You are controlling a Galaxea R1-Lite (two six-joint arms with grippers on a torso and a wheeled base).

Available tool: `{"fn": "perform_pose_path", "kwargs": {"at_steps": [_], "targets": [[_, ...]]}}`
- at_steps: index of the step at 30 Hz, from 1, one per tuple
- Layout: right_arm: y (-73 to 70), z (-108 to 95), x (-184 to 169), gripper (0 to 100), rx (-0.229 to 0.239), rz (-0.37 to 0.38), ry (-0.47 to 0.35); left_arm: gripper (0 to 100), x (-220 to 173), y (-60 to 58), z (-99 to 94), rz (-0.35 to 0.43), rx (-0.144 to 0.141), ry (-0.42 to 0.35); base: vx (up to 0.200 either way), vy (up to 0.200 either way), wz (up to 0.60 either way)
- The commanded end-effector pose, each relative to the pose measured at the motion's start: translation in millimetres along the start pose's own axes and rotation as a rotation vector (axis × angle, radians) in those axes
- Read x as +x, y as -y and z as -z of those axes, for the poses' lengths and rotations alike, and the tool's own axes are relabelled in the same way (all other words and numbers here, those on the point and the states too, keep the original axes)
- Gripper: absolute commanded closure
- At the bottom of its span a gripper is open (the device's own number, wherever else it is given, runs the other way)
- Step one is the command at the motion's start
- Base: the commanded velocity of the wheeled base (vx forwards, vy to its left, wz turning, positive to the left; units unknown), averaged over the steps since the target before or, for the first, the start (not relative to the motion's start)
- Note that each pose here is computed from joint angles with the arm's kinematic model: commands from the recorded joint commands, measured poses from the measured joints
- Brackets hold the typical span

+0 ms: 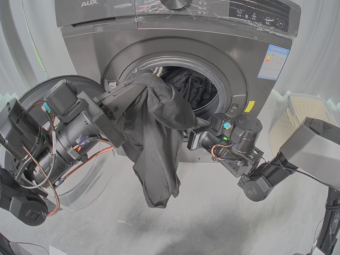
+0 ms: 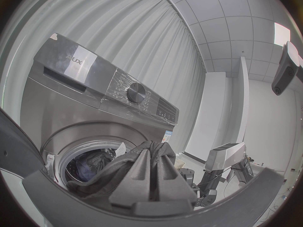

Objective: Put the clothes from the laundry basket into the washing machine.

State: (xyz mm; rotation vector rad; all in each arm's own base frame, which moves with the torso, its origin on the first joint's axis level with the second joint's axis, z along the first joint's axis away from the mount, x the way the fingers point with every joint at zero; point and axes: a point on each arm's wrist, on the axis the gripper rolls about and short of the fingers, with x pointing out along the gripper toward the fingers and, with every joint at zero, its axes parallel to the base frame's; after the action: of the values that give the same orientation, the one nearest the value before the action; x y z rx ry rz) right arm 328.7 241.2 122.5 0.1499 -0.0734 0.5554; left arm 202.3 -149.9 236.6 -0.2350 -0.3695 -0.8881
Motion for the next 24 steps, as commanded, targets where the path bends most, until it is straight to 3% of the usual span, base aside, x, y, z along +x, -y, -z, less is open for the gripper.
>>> {"fn": "perform_pose_path", "kwargs": {"at_steps": [1, 3, 10, 13, 14, 24], "targets": [[2.6, -5, -1, 100, 0.000, 0.006, 0.012, 100, 0, -1.6, 1.1, -0.006, 0.001, -0.003, 0.000, 0.000, 0.00], [5.1, -7, -4, 100, 0.000, 0.012, 0.012, 100, 0, -2.5, 1.1, -0.009, 0.002, -0.003, 0.000, 0.000, 0.00], [10.5, -53, -48, 100, -0.018, 0.023, 0.055, 100, -1, -12.1, 1.4, -0.042, 0.016, -0.006, 0.000, 0.000, 0.00], [10.5, -53, -48, 100, -0.018, 0.023, 0.055, 100, -1, -12.1, 1.4, -0.042, 0.016, -0.006, 0.000, 0.000, 0.00], [19.5, -64, -72, 100, -0.032, 0.039, 0.049, 100, -1, -17.4, 1.9, -0.061, 0.021, -0.009, 0.000, 0.000, 0.00], [18.9, -45, -88, 100, -0.035, 0.027, -0.040, 100, -1, -15.7, 1.2, -0.058, 0.019, -0.006, 0.000, 0.000, 0.00]]}}
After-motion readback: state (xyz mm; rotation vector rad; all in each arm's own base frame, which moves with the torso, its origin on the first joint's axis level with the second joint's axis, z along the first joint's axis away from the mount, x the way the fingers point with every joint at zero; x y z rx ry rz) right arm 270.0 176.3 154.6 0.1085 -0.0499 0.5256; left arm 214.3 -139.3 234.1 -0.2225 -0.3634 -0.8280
